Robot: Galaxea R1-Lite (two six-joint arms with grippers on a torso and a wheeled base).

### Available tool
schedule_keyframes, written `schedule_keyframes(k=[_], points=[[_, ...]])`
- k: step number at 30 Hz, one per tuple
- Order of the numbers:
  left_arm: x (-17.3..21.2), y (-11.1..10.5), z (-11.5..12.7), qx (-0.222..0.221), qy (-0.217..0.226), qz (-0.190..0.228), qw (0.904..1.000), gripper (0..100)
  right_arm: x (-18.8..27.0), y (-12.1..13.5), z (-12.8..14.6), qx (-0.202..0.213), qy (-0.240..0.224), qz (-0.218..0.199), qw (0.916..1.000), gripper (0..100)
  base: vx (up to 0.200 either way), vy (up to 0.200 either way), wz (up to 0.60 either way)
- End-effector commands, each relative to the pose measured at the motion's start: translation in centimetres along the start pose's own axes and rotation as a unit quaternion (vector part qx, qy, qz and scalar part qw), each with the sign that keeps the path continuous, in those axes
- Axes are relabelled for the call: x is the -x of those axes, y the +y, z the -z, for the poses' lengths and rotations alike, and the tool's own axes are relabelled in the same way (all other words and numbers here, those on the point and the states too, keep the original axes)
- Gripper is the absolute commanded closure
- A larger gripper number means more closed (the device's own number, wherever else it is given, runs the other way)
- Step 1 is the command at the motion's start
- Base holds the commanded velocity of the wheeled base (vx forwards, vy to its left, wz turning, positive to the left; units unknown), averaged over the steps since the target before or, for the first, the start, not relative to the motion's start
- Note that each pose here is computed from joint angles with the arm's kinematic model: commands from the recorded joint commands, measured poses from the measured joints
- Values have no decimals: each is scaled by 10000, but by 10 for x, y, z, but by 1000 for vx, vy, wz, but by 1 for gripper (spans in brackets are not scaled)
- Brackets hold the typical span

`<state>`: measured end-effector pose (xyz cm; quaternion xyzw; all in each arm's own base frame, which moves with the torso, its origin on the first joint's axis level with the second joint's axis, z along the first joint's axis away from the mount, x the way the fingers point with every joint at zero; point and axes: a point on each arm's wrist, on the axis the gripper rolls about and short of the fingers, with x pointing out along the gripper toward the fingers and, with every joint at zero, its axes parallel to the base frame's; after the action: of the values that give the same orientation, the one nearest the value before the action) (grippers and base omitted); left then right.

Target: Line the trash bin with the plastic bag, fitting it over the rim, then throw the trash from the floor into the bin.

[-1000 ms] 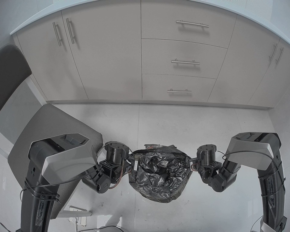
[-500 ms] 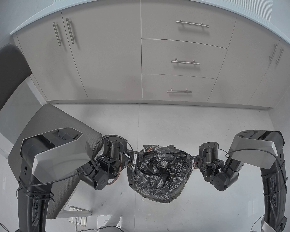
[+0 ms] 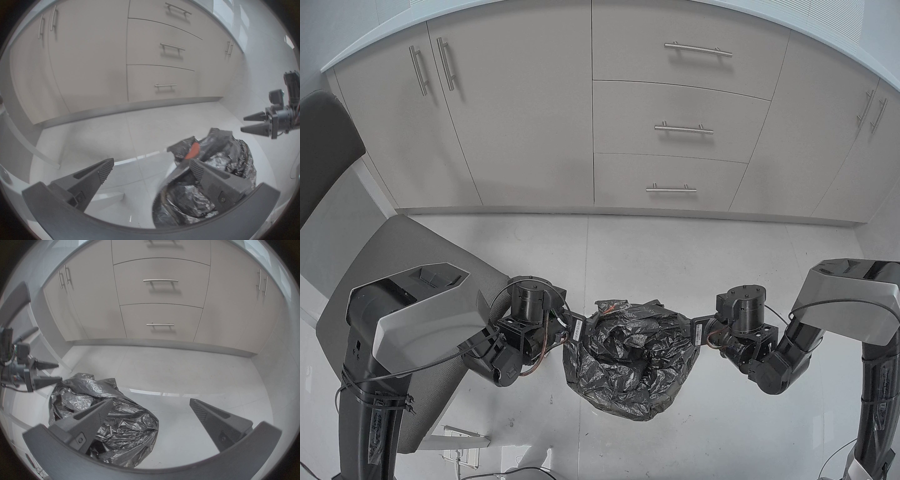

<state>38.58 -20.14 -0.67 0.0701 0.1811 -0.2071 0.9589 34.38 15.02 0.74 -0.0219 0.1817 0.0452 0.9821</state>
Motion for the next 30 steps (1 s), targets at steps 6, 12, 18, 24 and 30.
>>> schedule_keyframes(k=[6,12,18,24,30], points=[[-5,8,1,-212,266,623,9975,0,12,-3,-16,-247,-266,-85,9993,0,0,0,0],[-11,6,-4,-313,259,638,9971,0,10,-3,-14,-255,-251,-77,9993,0,0,0,0],[-28,11,-5,-292,320,449,9981,0,11,-2,-14,-364,-257,-102,9990,0,0,0,0],[-45,17,-13,-265,353,325,9985,0,10,-5,-16,-494,-352,-66,9981,0,0,0,0],[-63,23,-25,-236,150,-296,9992,0,12,-6,-11,-571,-424,-78,9974,0,0,0,0]])
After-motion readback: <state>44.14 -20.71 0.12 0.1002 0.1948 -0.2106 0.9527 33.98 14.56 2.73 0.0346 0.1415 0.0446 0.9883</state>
